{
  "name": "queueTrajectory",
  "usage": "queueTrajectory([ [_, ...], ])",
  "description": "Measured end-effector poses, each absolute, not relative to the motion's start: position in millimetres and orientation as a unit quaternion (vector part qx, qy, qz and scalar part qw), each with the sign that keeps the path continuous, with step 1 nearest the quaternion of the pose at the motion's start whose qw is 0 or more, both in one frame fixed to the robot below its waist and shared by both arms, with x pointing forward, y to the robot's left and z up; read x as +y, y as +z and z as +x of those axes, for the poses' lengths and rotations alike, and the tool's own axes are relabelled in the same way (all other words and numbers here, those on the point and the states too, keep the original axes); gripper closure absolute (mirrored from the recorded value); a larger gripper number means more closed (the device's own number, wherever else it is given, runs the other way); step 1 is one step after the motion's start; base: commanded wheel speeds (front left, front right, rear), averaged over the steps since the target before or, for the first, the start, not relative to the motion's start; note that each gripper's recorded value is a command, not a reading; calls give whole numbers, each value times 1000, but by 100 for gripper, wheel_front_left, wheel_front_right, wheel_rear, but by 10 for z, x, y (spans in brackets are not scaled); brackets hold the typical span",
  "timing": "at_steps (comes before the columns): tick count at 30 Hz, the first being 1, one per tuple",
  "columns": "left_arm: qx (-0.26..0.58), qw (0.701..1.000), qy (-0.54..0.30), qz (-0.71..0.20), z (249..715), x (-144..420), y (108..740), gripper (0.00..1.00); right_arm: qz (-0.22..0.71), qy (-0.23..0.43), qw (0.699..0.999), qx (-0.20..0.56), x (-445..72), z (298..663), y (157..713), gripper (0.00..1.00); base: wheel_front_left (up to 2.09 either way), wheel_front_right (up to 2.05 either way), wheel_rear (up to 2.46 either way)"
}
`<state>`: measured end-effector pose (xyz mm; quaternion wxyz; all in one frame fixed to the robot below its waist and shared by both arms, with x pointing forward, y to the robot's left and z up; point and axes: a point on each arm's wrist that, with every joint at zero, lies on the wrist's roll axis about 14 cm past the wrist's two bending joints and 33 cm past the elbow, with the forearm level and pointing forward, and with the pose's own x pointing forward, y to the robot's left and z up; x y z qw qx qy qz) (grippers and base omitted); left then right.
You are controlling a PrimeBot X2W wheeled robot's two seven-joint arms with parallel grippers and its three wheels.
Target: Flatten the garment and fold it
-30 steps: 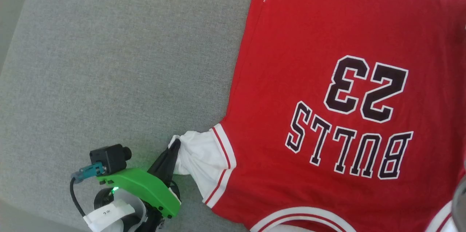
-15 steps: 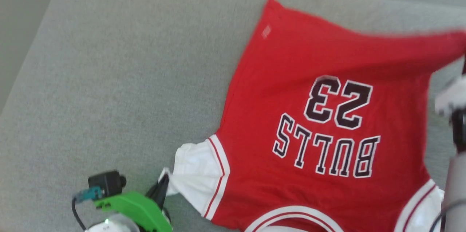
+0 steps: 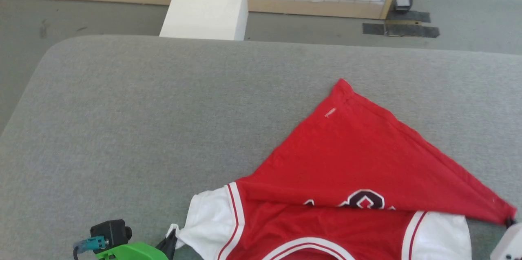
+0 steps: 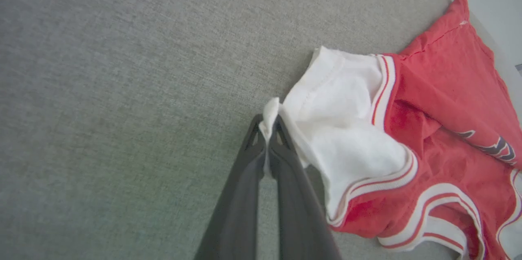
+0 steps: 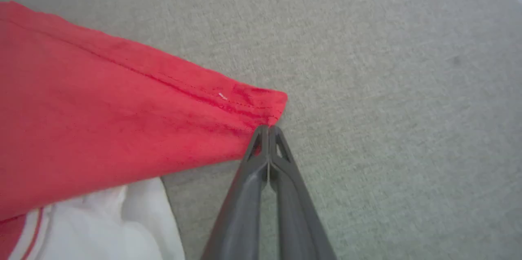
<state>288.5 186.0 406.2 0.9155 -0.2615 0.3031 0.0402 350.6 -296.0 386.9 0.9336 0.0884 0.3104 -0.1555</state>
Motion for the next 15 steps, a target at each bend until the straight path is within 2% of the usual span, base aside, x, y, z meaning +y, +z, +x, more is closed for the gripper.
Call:
queueTrajectory([
  [4, 302, 917, 27, -258, 2923, 1798, 4095, 100, 102, -165, 895, 401, -3008, 3088, 3638, 100, 0, 0, 0],
  [9, 300, 918, 19, -258, 2931, 1755, 4120, 100, 116, -159, 877, 438, -2996, 2966, 3638, 100, 0, 0, 0],
  [10, 299, 919, 18, -258, 2928, 1748, 4123, 100, 114, -160, 878, 436, -2999, 2963, 3655, 85, 0, 0, 0],
  [11, 299, 919, 17, -258, 2925, 1744, 4125, 100, 112, -159, 880, 433, -2999, 2966, 3669, 53, 0, 0, 0],
  [12, 299, 919, 16, -258, 2921, 1739, 4127, 100, 108, -159, 887, 419, -3002, 2999, 3714, 0, 0, 0, 0],
  [15, 299, 918, 15, -259, 2908, 1726, 4130, 100, 94, -159, 917, 354, -3025, 3172, 3915, 0, 0, 0, 0],
])
